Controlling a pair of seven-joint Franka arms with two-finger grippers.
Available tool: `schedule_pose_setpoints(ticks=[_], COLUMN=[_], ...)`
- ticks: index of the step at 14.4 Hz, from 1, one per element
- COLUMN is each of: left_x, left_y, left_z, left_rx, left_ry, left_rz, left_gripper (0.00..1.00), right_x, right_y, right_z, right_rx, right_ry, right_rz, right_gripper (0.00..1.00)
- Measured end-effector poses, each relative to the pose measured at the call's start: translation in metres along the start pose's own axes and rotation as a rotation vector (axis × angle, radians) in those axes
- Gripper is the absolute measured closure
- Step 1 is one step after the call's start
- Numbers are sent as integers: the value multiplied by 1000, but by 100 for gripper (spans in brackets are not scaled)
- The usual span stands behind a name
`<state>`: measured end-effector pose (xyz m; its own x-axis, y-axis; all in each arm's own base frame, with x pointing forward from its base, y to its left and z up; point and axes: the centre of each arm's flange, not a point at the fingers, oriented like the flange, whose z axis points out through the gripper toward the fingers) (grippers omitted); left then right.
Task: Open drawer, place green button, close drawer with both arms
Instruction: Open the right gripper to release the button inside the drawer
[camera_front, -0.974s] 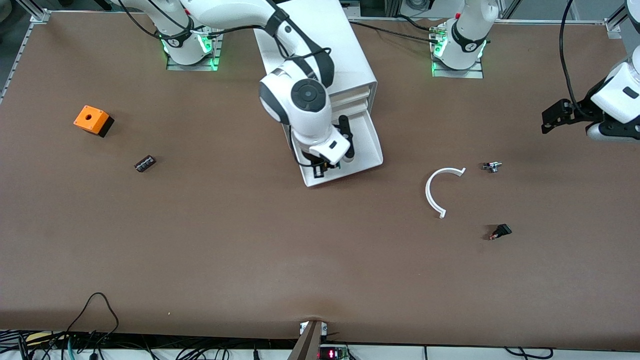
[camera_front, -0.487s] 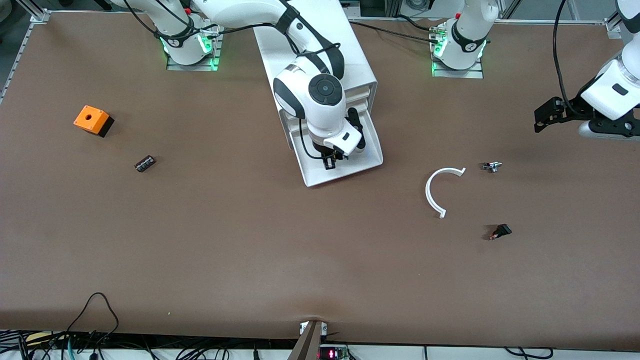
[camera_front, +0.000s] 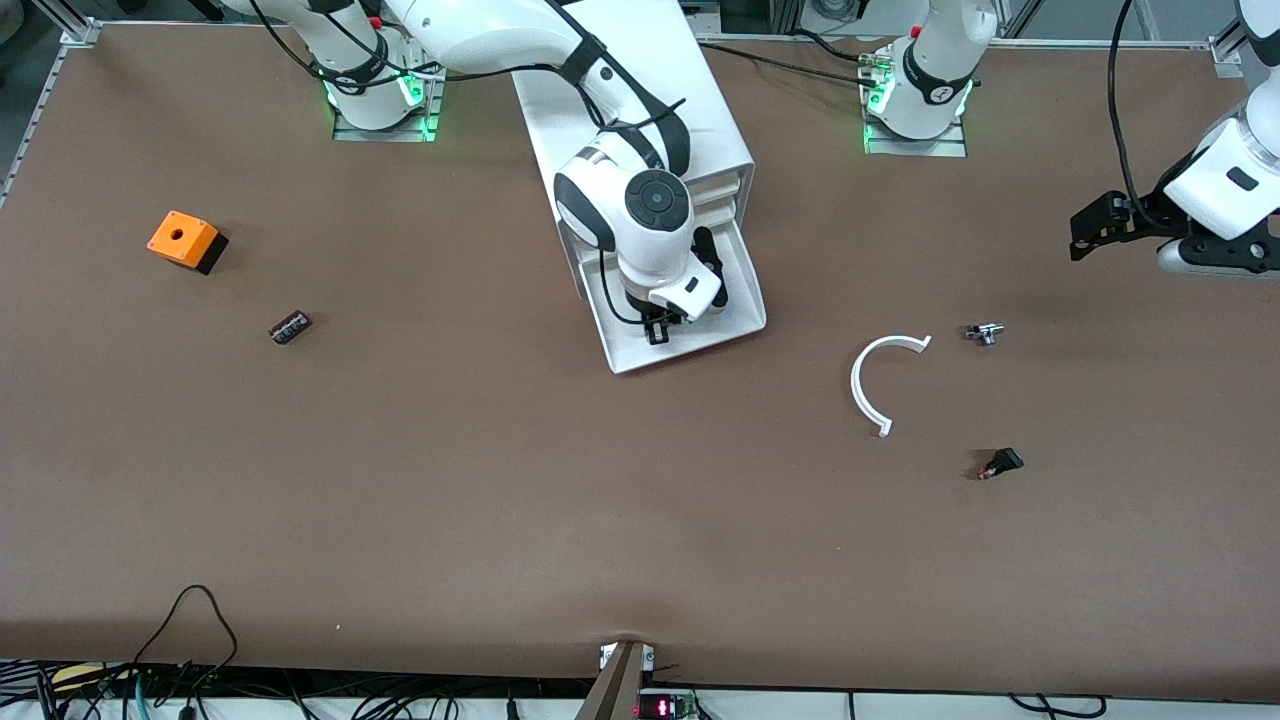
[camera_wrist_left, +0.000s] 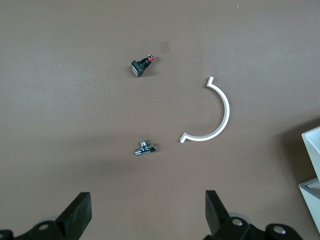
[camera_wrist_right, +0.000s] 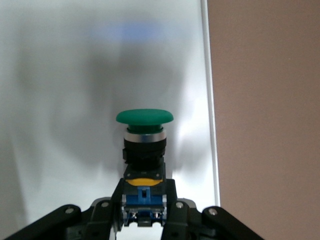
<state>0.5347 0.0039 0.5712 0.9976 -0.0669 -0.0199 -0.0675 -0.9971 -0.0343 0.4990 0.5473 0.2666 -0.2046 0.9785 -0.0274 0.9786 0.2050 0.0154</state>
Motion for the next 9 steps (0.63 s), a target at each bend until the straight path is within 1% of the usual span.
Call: schedule_pose_setpoints(ticks=[2, 4, 6, 7, 9], left_x=[-1, -2, -3, -4, -5], left_y=[0, 0, 0, 0, 0], left_z=[1, 2, 2, 2, 1], left_rx=[-1, -1, -2, -2, -3], left_ry=[-10, -20, -30, -34, -42], left_rz=[0, 0, 0, -1, -2], left_gripper=[0, 0, 0, 0, 0], right_x=[1, 1, 2, 3, 4], right_y=[1, 1, 0, -1, -2], right_z=[-1, -1, 0, 0, 0], right_rx=[-6, -6, -5, -5, -5], right_ry=[4, 4, 4, 4, 4], right_rz=[0, 0, -2, -3, -2], right_gripper=[67, 63, 50, 50, 34])
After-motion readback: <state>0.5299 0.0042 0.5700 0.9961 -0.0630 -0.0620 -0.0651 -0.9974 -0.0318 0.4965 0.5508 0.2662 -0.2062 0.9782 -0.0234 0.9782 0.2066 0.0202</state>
